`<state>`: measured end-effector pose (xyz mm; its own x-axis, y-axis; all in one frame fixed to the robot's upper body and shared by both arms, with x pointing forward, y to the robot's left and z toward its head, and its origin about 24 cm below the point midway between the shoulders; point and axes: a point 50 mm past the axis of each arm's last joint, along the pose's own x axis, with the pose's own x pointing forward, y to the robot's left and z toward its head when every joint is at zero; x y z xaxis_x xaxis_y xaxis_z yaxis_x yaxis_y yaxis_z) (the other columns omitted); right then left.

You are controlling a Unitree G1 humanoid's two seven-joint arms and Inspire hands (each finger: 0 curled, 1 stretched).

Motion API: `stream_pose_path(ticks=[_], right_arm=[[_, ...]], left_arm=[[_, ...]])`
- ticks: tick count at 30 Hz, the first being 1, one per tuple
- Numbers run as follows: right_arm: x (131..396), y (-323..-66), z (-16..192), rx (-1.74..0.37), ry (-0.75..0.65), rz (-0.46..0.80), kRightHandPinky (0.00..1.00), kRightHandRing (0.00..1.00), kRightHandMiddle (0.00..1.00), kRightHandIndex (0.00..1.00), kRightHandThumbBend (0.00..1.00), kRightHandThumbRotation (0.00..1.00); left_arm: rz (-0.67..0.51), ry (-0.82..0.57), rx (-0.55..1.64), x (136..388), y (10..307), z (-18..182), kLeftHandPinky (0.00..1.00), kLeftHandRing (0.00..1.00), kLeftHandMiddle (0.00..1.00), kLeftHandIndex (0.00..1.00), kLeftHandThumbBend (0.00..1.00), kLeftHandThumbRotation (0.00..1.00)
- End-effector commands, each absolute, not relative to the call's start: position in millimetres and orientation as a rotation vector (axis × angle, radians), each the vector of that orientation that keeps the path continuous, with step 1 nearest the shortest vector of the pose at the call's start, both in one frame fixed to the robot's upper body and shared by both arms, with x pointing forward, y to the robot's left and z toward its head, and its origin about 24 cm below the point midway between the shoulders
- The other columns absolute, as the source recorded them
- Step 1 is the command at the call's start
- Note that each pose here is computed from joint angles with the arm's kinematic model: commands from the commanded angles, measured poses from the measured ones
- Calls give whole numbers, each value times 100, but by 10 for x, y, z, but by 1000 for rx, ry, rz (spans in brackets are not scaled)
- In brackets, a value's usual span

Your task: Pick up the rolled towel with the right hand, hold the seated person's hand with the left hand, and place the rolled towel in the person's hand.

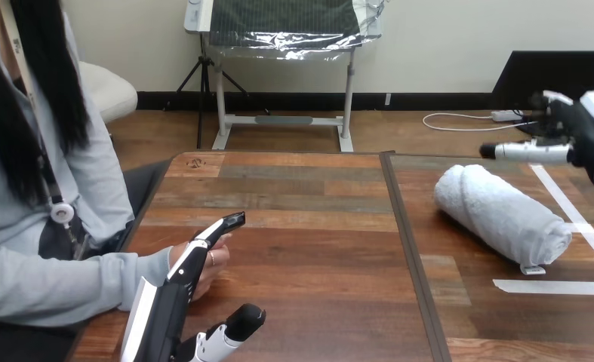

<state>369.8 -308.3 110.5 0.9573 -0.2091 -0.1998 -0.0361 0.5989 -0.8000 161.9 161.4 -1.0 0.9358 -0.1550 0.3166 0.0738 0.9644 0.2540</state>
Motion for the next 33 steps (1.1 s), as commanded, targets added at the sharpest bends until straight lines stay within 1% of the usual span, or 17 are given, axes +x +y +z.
stream_pose_path(ticks=[1,3,6,9,13,15,21,24,33], right_arm=[[3906,-2911,1492,-926,187,-113,47,65,68,93,100,45],[3903,-2906,1461,-932,202,-109,45,64,67,93,100,45],[3897,-2899,1420,-943,220,-100,47,66,70,93,100,46],[3894,-2888,1381,-960,237,-93,57,75,77,94,100,47],[3887,-2874,1325,-973,261,-82,63,79,81,94,100,47],[3882,-2868,1299,-971,269,-73,64,79,82,94,100,47],[3861,-2866,1234,-971,287,-48,61,77,79,94,100,48],[3850,-2868,1202,-969,302,-39,59,74,76,95,100,49],[3825,-2873,1128,-1010,332,-20,57,72,76,95,100,51]], left_arm=[[-120,-467,215,1720,1556,186,96,92,88,83,99,81],[-121,-466,213,1718,1557,186,95,92,88,83,98,81],[-120,-465,212,1711,1558,187,95,93,88,83,98,81],[-120,-465,211,1706,1559,187,94,93,88,84,98,81],[-118,-467,215,1697,1561,189,94,93,89,84,97,81],[-118,-469,216,1693,1560,190,93,93,89,84,97,81],[-120,-472,217,1680,1559,197,93,92,89,84,96,81],[-120,-475,217,1675,1557,202,92,92,89,84,96,81],[-117,-482,218,1640,1561,216,91,92,89,84,95,80]])
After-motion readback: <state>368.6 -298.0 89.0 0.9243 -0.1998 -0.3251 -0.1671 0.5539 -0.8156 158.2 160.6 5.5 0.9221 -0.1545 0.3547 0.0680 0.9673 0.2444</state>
